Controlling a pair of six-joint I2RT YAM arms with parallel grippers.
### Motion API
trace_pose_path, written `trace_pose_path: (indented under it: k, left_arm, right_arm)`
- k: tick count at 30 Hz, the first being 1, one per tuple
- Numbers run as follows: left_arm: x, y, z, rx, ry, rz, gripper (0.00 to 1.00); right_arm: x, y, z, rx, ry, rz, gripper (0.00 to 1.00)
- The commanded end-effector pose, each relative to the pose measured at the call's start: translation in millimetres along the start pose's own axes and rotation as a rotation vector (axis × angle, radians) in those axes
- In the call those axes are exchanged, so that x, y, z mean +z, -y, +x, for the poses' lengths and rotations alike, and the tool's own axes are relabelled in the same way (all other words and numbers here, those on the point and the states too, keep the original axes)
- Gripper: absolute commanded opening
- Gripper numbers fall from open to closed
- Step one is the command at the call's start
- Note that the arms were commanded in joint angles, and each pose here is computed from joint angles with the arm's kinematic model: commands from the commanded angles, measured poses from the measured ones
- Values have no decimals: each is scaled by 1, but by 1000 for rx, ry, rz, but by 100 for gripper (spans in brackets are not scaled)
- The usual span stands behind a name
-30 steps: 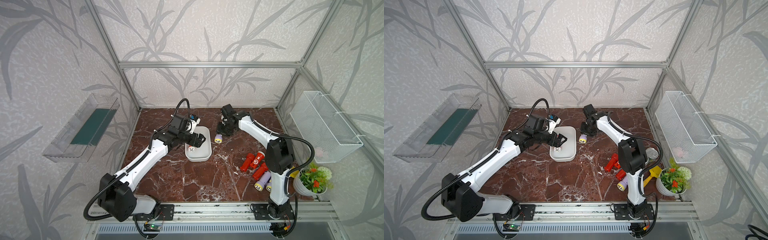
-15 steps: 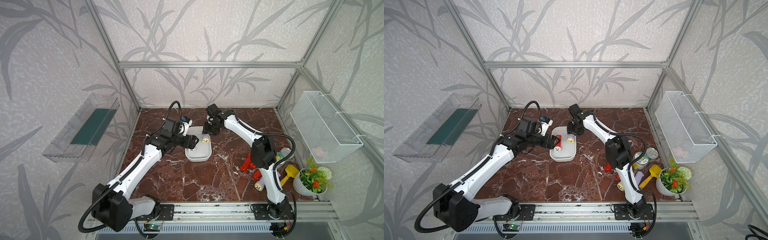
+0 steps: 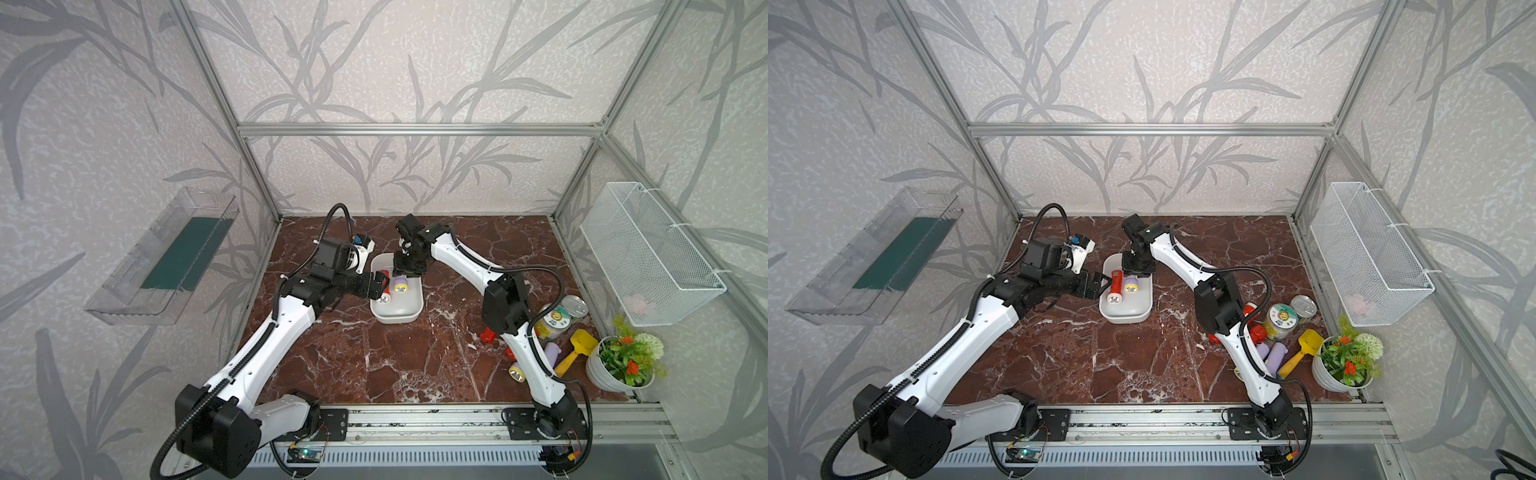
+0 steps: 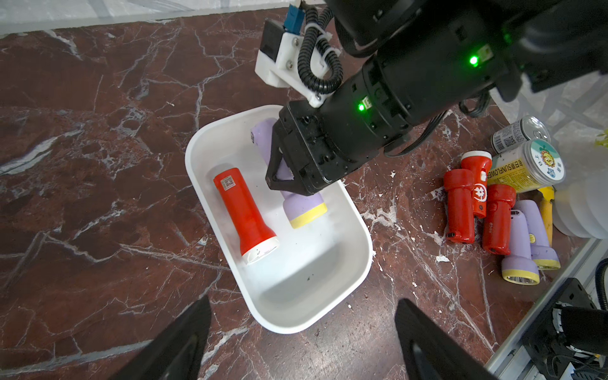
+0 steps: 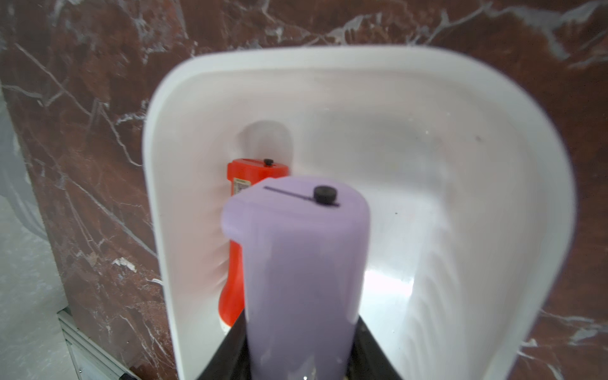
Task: Put the flashlights into the storage boxes
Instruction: Place the flashlight at the storage box.
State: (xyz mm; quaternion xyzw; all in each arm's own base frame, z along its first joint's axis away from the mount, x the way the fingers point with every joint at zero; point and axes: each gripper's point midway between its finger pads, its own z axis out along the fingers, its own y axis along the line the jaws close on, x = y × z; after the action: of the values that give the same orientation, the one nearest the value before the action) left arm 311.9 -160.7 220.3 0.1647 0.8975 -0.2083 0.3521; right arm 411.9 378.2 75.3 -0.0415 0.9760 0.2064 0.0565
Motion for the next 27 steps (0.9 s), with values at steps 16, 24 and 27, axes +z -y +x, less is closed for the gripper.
trace_pose_path:
  k: [16, 24, 27]
  left_arm:
    - [-5, -7, 6, -18, -5, -14, 90]
    - [-7, -10, 6, -30, -7, -25, 90]
    - [-6, -9, 3, -32, -4, -21, 90]
  right_arm:
    - [33, 1, 12, -10, -97, 11, 42]
    - [24, -6, 12, -35, -93, -14, 54]
    - [7, -11, 8, -62, -65, -17, 54]
